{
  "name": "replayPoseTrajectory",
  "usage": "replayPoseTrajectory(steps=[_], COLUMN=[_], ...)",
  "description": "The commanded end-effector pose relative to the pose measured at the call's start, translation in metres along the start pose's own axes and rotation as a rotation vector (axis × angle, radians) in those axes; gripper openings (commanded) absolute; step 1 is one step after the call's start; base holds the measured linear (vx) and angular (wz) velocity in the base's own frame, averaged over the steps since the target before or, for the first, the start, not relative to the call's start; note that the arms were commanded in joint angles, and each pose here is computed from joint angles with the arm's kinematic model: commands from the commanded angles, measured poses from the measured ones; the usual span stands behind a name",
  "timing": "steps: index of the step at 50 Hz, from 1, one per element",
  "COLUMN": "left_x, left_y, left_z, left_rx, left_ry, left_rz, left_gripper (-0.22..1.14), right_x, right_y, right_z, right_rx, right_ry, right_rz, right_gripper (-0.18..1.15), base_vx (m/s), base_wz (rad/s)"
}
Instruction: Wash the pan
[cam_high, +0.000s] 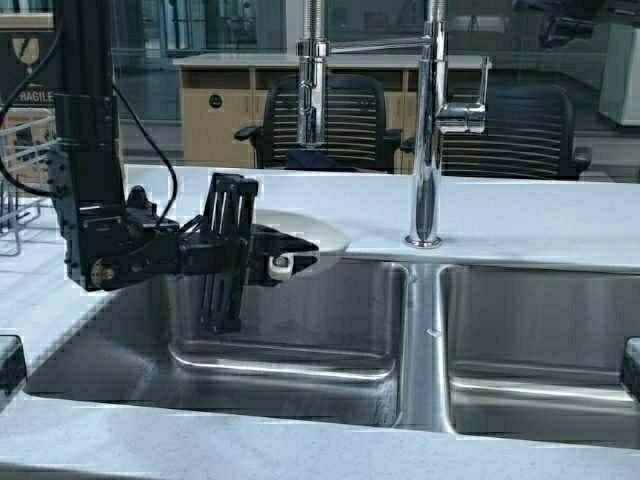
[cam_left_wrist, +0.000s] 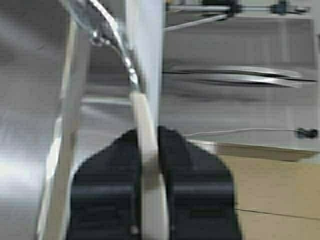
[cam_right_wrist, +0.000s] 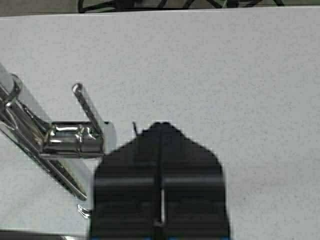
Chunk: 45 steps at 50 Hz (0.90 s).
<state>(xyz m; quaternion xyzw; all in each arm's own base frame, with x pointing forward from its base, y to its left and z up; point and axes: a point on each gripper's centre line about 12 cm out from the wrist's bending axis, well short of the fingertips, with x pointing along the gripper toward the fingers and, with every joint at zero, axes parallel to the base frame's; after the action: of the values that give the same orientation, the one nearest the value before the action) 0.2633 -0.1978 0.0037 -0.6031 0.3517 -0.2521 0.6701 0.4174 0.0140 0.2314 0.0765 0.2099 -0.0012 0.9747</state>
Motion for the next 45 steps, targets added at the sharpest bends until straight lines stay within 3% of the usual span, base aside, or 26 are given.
replayPoseTrajectory(steps=[1, 7, 15, 19, 27, 34, 38, 45], left_x=[-0.001, 0.002, 0.013, 0.012, 0.001, 0.0, -0.002, -0.016], left_y=[-0.019, -0.026, -0.026, -0.011, 0.018, 0.007, -0.008, -0.049], left_z=[-0.001, -0.01, -0.018, -0.019, -0.017, -0.006, 0.007, 0.043], left_rx=[0.011, 0.004, -0.007, -0.018, 0.008, 0.143, 0.305, 0.766], left_ry=[0.009, 0.1, 0.197, 0.192, 0.151, 0.137, 0.141, 0.15], left_rz=[0.055, 0.018, -0.156, -0.11, 0.193, 0.412, 0.602, 1.056], left_gripper=[0.03, 0.03, 0.03, 0.03, 0.04, 0.04, 0.04, 0.04], right_x=[-0.019, -0.041, -0.079, -0.095, -0.115, -0.117, -0.117, -0.117], right_y=[0.002, 0.007, 0.011, 0.012, 0.012, 0.012, 0.012, 0.012], right_z=[0.002, -0.014, -0.027, -0.025, -0.021, -0.02, -0.02, -0.021], right_rx=[0.033, 0.048, 0.044, 0.044, 0.026, 0.025, 0.025, 0.029], right_ry=[-0.03, -0.008, -0.022, -0.05, -0.094, -0.1, -0.099, -0.1], right_rz=[0.008, 0.022, 0.046, 0.055, 0.064, 0.065, 0.065, 0.065], right_gripper=[0.05, 0.05, 0.05, 0.05, 0.05, 0.05, 0.05, 0.05], base_vx=[0.0, 0.0, 0.0, 0.0, 0.0, 0.0, 0.0, 0.0], base_wz=[0.0, 0.0, 0.0, 0.0, 0.0, 0.0, 0.0, 0.0])
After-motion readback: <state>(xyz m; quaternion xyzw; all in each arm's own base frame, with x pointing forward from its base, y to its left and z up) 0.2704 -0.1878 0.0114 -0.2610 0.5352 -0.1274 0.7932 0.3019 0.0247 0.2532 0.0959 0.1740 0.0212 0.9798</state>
